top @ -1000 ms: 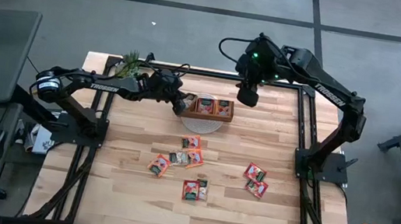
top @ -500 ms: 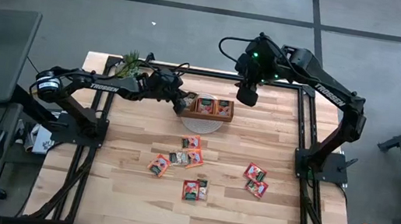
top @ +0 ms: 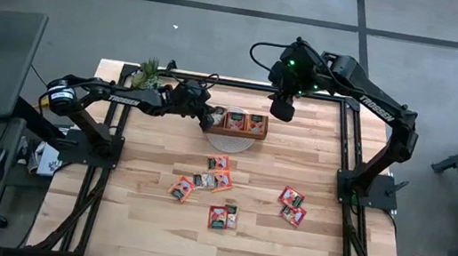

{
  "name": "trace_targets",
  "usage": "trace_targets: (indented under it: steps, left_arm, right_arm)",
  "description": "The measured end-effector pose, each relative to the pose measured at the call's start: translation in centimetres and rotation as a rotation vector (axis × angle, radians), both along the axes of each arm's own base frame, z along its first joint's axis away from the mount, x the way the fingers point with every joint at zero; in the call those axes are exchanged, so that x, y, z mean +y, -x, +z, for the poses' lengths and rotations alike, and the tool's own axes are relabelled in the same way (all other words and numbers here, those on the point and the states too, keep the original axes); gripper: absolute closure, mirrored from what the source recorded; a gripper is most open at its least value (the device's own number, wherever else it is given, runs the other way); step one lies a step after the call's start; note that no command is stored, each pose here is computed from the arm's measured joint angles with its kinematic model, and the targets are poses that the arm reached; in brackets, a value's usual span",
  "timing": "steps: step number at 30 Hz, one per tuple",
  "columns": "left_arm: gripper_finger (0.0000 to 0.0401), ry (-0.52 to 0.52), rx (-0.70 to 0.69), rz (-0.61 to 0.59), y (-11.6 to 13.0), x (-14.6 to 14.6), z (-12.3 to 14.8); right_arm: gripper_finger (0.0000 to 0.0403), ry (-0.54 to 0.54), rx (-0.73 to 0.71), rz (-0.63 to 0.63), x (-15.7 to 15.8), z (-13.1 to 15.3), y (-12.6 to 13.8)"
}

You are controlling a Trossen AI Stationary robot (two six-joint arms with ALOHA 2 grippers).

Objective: Pick & Place Tea
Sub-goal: Put the brown tea bag in the left section of the wooden organizer, then put the red tea bag in the middle section of the wooden organizer

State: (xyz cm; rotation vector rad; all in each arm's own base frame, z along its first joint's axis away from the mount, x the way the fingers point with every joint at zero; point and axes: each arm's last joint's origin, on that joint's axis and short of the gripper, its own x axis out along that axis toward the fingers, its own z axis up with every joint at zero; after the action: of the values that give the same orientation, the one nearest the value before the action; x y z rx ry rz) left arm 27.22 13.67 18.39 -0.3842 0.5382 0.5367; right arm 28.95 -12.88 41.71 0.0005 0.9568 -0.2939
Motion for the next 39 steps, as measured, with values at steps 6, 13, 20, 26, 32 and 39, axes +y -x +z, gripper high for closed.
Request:
trace_targets:
  steps: [6,13,20,26,32,39]
  left_arm:
    - [0.0363,-0.017,0.011,-0.041,0.0,-0.1,0.0]
    - [0.0279,-0.01,0.005,-0.067,-0.1,-0.1,0.0]
    - [0.0225,-0.052,-0.005,-0.031,0.3,0.1,0.9]
    - [0.0219,-0.168,-0.046,0.0,0.5,0.2,3.8]
    - [0.0219,-0.229,-0.077,0.001,1.5,-0.3,8.1]
    - [0.0219,-0.265,-0.104,0.026,4.5,-1.7,12.0]
  right_arm:
    - [0.0212,-0.004,-0.002,0.003,0.0,0.0,0.0]
    - [0.0212,-0.011,-0.005,0.009,0.0,0.0,0.0]
    - [0.0212,-0.011,-0.005,0.009,0.0,0.0,0.0]
    - [0.0212,-0.033,-0.014,0.027,0.1,0.0,0.0]
    - [0.0212,-0.086,-0.029,0.072,0.3,0.0,-0.1]
    - [0.0212,-0.216,-0.086,0.211,1.1,0.0,-0.4]
